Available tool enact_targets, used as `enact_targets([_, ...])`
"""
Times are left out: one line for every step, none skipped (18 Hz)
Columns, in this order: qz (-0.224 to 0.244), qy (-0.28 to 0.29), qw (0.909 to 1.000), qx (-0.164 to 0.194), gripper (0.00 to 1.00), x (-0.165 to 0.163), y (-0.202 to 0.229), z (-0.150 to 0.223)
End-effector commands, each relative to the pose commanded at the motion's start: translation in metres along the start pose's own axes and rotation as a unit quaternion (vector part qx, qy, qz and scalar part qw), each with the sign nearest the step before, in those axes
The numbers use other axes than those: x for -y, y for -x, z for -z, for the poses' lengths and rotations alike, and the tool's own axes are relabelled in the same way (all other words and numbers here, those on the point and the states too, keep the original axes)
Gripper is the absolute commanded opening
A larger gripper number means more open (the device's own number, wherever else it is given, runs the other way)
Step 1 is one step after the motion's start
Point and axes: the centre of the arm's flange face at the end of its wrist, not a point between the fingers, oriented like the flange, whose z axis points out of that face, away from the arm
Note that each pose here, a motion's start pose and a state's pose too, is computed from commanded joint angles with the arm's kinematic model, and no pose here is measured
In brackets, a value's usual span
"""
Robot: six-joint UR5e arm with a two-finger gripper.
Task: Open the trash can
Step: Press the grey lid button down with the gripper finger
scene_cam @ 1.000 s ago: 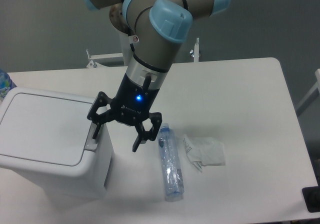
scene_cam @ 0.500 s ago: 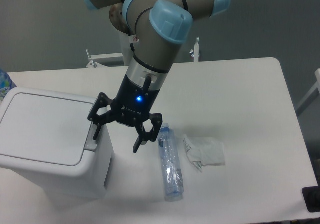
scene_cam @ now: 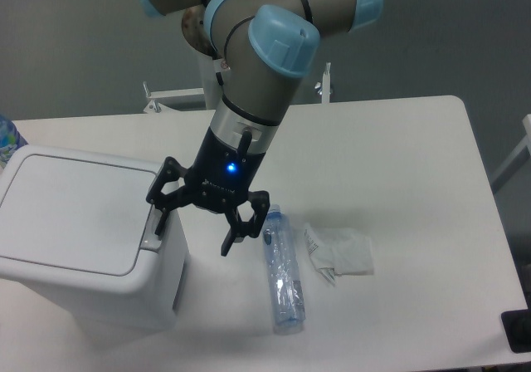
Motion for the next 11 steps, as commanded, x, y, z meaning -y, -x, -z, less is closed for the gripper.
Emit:
enact_targets([0.001, 0.000, 1.0000, 0.000, 1.00, 0.0000, 0.0000, 0.0000])
enact_targets([0.001, 0.000, 1.0000, 0.000, 1.00, 0.0000, 0.0000, 0.0000])
enact_targets([0.001, 0.000, 1.0000, 0.000, 1.00, 0.0000, 0.0000, 0.0000])
enact_targets([0.002, 0.001, 1.0000, 0.000, 1.00, -0.0003, 0.0015, -0.0006])
enact_targets([0.003, 0.002, 1.0000, 0.000, 1.00, -0.0005, 0.0021, -0.0014])
enact_targets([0.002, 0.001, 1.0000, 0.000, 1.00, 0.0000, 0.0019, -0.0009])
enact_targets([0.002, 0.001, 1.0000, 0.000, 1.00, 0.0001, 0.0010, -0.0013])
enact_targets([0.003, 0.002, 1.0000, 0.000, 1.00, -0.0005, 0.0021, -0.0014])
enact_targets([0.002, 0.001, 1.0000, 0.000, 1.00, 0.0001, 0.0010, -0.0013])
enact_targets([0.003, 0.001, 1.0000, 0.000, 1.00, 0.0001, 0.0019, -0.0009])
enact_targets([0.002, 0.001, 1.0000, 0.000, 1.00, 0.0001, 0.0010, -0.0013])
